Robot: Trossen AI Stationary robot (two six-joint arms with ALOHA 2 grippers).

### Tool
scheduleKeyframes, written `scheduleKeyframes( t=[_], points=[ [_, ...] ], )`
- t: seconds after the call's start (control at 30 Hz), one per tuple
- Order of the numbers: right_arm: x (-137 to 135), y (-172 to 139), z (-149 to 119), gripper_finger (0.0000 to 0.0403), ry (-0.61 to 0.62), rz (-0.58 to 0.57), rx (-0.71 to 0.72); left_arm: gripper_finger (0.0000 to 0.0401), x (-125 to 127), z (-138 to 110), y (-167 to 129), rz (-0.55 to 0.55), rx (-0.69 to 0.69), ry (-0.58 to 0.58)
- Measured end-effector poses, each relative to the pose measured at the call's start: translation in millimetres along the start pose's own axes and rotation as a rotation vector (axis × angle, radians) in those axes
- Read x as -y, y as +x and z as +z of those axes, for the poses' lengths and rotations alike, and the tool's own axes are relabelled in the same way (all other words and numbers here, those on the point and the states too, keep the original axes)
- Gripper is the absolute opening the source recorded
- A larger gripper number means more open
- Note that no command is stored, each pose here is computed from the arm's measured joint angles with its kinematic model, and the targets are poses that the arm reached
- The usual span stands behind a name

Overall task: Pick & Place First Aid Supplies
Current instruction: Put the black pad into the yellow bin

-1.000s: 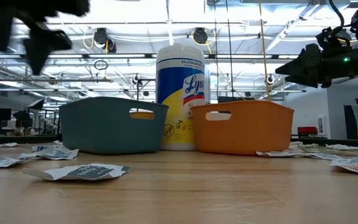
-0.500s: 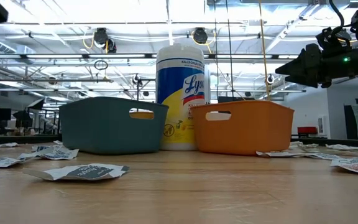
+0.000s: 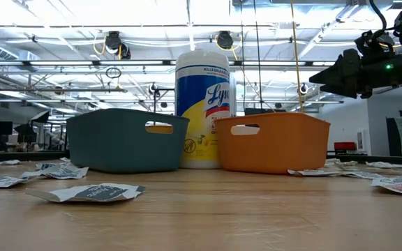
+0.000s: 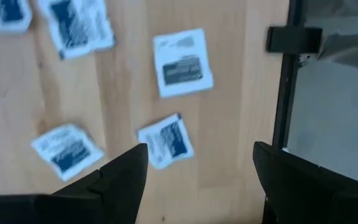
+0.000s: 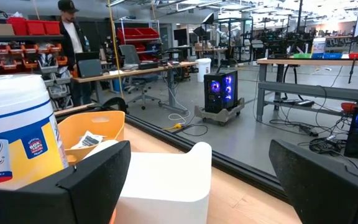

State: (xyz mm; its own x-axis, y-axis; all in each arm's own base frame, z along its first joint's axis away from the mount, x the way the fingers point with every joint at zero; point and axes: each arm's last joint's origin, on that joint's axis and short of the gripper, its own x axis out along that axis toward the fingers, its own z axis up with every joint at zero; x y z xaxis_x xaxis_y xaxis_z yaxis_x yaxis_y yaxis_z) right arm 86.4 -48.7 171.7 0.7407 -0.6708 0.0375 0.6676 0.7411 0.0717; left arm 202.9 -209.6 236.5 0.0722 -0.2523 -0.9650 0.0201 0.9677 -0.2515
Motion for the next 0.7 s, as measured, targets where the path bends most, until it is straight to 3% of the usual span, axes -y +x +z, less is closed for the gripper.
scheduleKeyframes(
  t=[0.43, 0.7],
  points=[
    [0.0, 0.0, -0.1, 0.0377, 0.000, 0.000, 0.000, 0.0296, 20.9, 35.6, 1.8, 0.077, 0.037, 0.063],
    [0.0, 0.0, -0.1, 0.0377, 0.000, 0.000, 0.000, 0.0296, 20.9, 40.3, 28.7, 0.134, -0.027, 0.085]
  ],
)
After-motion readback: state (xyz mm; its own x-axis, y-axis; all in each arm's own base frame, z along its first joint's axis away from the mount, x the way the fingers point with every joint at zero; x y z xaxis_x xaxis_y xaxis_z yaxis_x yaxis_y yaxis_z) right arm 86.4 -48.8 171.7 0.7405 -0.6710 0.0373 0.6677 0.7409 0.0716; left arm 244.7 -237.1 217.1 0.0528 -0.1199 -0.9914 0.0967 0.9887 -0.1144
